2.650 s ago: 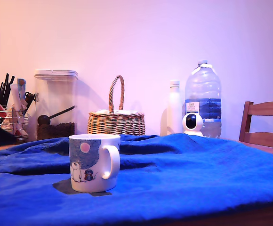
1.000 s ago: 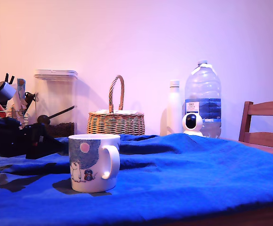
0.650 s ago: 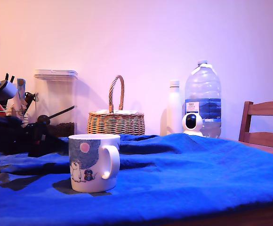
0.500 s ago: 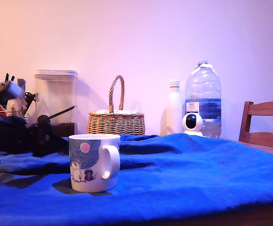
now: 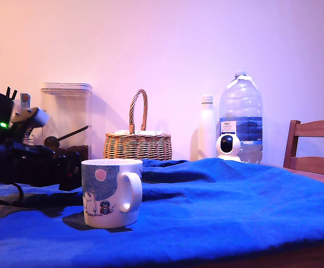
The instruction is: Pick up the coffee capsules on the table and drop them inside the coffee cup
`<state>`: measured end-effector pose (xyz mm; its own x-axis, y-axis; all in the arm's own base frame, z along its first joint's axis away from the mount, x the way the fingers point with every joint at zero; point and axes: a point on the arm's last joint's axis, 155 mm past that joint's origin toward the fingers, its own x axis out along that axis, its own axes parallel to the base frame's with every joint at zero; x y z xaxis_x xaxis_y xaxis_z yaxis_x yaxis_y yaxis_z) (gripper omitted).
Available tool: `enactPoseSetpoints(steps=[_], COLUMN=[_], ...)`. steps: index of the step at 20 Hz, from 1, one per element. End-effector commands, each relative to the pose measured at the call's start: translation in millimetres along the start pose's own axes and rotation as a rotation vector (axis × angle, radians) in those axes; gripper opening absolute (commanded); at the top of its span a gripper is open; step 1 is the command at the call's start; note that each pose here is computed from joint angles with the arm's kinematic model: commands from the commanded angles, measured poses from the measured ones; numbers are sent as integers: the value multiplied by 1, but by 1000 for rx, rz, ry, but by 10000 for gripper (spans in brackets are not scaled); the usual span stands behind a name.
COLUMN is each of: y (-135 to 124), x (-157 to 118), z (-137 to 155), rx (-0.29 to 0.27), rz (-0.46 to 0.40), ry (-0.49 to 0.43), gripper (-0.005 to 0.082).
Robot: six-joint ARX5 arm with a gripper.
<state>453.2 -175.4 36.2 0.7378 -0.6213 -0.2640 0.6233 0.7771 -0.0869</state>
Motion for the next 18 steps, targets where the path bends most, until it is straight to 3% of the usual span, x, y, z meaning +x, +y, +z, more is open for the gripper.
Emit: enactPoseSetpoints(steps=[1, 14, 16, 18], y=[-1, -7, -7, -6], x=[5, 21, 21, 22], z=[-13, -23, -23, -22], rx=[-10, -11, -11, -10], rz=[-10, -52, -50, -45], ry=[30, 76, 76, 75], gripper=[549, 548, 487, 344])
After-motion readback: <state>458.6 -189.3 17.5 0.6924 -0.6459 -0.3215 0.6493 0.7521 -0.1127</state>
